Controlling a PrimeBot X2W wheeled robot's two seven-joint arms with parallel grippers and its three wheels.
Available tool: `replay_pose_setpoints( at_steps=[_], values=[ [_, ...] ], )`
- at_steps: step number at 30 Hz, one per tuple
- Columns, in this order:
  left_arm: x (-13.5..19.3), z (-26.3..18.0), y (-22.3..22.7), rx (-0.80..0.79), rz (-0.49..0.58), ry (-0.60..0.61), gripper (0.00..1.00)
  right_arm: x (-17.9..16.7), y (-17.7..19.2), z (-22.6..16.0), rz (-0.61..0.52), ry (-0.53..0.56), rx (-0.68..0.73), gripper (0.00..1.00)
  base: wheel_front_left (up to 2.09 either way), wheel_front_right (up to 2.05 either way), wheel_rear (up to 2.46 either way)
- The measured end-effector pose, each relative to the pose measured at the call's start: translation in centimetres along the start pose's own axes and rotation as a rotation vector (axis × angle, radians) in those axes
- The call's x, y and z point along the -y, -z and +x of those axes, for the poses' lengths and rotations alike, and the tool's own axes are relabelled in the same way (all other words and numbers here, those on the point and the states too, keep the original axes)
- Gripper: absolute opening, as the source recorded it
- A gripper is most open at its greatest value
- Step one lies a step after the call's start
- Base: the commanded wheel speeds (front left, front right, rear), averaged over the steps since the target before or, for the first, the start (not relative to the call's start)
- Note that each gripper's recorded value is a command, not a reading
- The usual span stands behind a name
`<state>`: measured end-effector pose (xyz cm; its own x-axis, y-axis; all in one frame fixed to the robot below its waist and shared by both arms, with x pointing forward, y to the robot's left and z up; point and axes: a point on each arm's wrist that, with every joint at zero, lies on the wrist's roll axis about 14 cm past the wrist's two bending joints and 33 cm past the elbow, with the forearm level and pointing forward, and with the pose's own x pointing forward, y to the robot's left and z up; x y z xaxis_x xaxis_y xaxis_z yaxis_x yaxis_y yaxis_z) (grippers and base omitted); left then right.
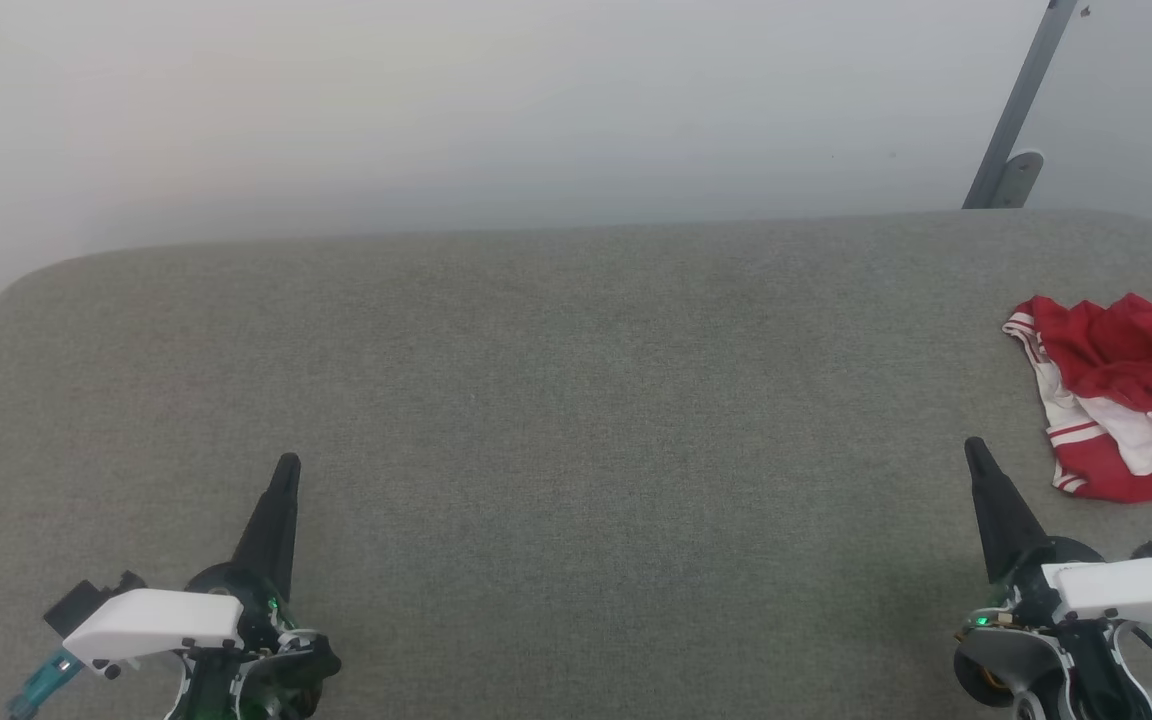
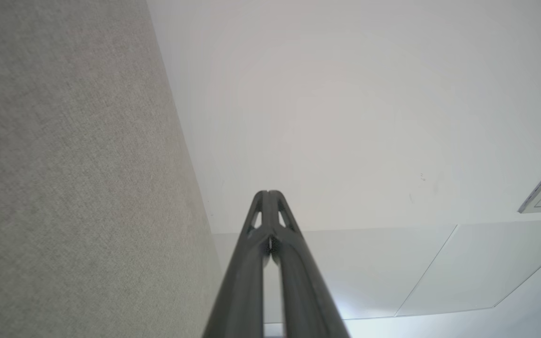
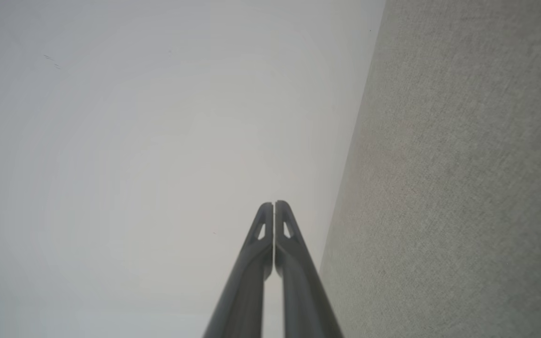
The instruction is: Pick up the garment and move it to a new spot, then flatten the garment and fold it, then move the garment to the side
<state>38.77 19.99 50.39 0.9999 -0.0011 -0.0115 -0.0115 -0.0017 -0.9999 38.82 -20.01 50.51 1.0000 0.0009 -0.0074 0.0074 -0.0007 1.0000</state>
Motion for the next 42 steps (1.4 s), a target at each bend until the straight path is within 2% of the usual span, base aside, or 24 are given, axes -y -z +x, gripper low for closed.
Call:
replay_pose_setpoints(
  at_steps=[42],
  values=[
    [0.01,0.0,0.0,0.0,0.0,0.0,0.0,0.0,0.02,0.0,0.0,0.0,0.0,0.0,0.0,0.0,0.0]
  ],
)
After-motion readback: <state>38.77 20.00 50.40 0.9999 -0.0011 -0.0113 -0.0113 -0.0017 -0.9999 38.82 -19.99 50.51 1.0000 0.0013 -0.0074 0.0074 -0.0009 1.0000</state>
